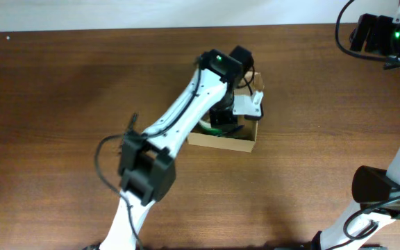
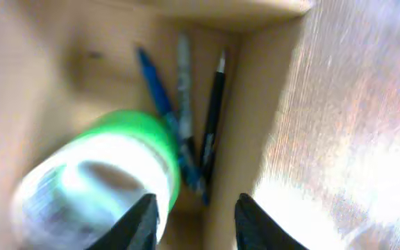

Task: Pack container
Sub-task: 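Grasp the blue pen and lower it into the box, then move the left gripper to the grey pen and grasp it, then carry the grey pen into the box and release, left gripper, then raise the left gripper out of the box and withdraw, then grasp the box lid flaps with both grippers from either side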

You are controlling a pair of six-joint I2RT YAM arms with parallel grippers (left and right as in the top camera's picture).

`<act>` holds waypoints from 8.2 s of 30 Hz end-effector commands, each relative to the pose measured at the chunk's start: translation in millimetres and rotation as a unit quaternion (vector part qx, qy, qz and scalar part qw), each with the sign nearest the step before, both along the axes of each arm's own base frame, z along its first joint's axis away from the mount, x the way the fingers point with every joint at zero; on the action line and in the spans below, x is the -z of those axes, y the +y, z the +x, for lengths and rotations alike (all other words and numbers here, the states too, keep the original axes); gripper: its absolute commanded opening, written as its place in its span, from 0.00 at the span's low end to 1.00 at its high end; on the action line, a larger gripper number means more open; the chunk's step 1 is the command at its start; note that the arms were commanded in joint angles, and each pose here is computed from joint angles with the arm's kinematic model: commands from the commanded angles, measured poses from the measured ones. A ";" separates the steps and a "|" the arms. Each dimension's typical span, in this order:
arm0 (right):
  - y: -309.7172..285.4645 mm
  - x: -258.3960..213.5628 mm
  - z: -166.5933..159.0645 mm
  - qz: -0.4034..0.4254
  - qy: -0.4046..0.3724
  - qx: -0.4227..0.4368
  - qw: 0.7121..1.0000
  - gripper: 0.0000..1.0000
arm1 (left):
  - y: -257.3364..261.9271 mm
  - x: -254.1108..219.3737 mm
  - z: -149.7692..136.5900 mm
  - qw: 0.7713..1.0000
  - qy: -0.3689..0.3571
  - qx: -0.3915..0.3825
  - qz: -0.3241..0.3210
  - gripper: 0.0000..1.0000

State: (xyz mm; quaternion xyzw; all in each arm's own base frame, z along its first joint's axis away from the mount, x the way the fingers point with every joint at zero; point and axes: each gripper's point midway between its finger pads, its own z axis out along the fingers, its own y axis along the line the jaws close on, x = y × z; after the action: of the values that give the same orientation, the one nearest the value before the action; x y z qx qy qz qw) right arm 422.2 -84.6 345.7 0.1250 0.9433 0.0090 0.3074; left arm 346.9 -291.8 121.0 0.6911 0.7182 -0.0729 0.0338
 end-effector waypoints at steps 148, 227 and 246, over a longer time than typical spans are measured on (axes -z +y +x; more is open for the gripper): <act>0.0 -5.2 -3.1 0.002 -0.007 0.002 1.000 0.99 | -9.5 -4.5 -18.9 0.988 -0.014 0.149 -0.039 0.01; 178.0 261.8 66.8 0.317 0.196 -0.133 0.918 0.04 | 256.8 -11.1 190.5 0.763 0.020 -0.617 -0.193 0.02; 171.5 264.6 76.1 0.303 0.183 -0.115 0.928 0.04 | 234.4 50.6 142.8 0.758 0.134 -0.621 -0.145 0.02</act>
State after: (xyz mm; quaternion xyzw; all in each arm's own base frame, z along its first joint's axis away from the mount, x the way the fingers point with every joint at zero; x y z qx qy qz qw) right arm 500.0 87.6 92.4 0.0990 0.9405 0.3139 0.0840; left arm 511.5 -40.0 98.3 0.0692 0.9704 -0.1943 0.1256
